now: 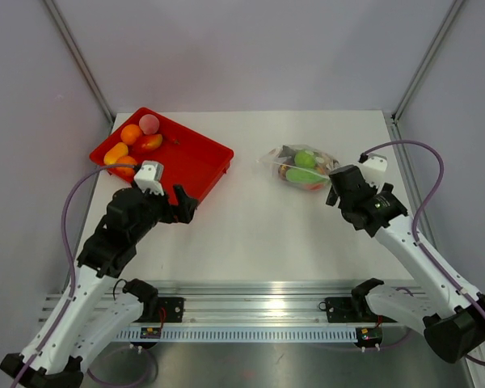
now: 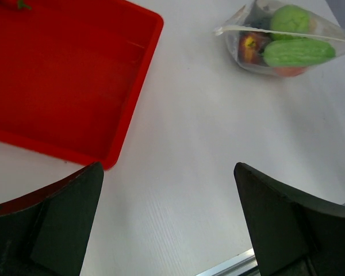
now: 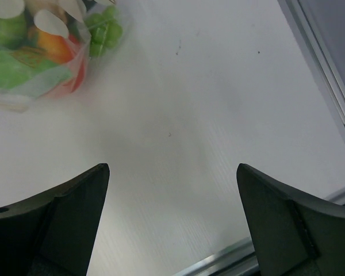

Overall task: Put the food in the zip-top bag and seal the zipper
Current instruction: Reset both arms

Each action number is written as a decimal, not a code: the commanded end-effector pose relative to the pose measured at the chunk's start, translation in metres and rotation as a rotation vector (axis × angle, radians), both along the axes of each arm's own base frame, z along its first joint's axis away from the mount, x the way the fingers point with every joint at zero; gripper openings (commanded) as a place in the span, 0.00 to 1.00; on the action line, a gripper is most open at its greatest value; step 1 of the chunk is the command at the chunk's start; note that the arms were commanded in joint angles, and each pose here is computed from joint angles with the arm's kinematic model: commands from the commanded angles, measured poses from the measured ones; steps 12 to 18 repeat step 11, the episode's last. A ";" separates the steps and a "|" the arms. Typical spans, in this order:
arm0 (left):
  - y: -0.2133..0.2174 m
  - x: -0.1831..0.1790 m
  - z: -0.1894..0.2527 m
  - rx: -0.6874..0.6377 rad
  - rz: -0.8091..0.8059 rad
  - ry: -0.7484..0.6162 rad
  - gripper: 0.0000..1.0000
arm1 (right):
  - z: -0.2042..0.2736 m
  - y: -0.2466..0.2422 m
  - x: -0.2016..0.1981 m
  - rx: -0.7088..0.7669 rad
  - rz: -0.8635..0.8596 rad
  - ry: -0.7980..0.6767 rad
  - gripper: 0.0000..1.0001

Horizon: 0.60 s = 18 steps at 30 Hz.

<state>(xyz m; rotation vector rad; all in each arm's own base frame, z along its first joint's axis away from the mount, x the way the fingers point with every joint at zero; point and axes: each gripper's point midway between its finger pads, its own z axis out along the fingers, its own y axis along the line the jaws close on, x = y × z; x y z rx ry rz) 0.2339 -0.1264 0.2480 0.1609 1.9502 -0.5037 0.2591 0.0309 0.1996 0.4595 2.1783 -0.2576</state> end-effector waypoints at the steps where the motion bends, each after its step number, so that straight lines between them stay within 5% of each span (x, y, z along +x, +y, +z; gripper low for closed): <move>1: 0.027 -0.003 -0.004 -0.036 0.173 0.004 0.99 | 0.001 -0.015 -0.012 -0.011 -0.126 0.023 0.99; 18: 0.040 -0.018 -0.017 0.023 0.190 0.041 0.99 | -0.009 -0.013 -0.021 0.113 -0.153 -0.073 1.00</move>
